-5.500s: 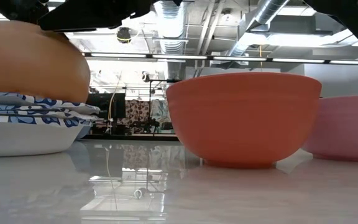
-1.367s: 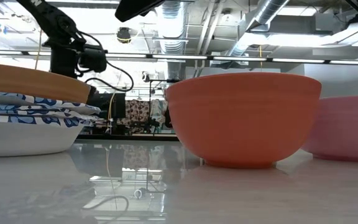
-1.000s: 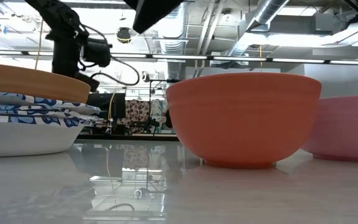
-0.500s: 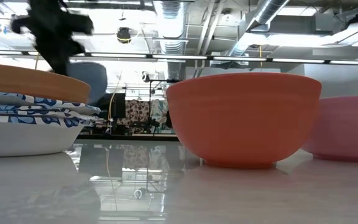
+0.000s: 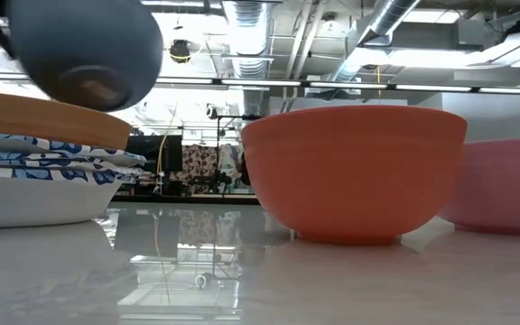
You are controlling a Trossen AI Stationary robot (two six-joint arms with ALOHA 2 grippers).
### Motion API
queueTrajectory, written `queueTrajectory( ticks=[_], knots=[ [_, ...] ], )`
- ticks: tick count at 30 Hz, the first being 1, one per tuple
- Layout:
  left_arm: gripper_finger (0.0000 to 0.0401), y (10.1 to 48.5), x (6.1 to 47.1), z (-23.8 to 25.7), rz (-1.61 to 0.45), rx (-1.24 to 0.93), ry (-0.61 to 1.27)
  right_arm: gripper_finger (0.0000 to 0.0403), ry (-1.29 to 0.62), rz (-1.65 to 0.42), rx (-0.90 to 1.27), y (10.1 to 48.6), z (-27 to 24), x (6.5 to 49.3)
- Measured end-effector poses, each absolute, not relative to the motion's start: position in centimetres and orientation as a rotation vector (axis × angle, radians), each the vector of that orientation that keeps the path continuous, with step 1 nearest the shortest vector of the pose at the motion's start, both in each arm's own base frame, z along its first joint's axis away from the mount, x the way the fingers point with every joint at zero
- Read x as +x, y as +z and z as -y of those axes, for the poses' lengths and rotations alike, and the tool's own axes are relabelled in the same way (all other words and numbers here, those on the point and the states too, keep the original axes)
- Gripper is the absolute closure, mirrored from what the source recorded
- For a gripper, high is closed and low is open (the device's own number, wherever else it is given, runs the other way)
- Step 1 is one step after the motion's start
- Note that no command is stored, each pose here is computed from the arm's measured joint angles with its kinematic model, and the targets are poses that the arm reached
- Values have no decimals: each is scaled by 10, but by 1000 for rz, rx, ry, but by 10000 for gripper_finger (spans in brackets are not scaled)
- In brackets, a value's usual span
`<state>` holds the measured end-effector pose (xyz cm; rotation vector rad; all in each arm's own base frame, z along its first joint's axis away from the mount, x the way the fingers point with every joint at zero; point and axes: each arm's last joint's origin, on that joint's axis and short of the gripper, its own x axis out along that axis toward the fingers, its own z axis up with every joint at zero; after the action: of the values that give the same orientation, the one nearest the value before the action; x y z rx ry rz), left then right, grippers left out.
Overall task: Nest bowls inside each other
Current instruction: Stack the blue bowl on top of the light orange bowl
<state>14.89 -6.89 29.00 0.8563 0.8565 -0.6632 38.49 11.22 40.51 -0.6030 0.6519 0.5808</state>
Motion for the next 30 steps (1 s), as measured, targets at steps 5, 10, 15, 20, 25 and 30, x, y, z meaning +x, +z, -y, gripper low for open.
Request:
queueTrajectory(
  ticks=[5, 10, 15, 20, 25, 30],
  knots=[
    [401, 278, 155, 89, -926, 1108, -706, 317, 610, -610, -661, 387, -115, 407],
    [401, 281, 159, 103, -1017, 1275, -724, 251, 616, -495, -739, 393, -121, 414],
    [401, 294, 163, 121, -1062, 1353, -782, 196, 592, -436, -762, 397, -117, 418],
    [401, 312, 168, 139, -1014, 1376, -800, 184, 630, -430, -822, 377, -123, 434],
    [401, 318, 167, 146, -975, 1399, -828, 185, 656, -381, -893, 361, -133, 449],
    [401, 318, 168, 146, -968, 1390, -850, 186, 652, -377, -925, 353, -136, 455]
  ],
)
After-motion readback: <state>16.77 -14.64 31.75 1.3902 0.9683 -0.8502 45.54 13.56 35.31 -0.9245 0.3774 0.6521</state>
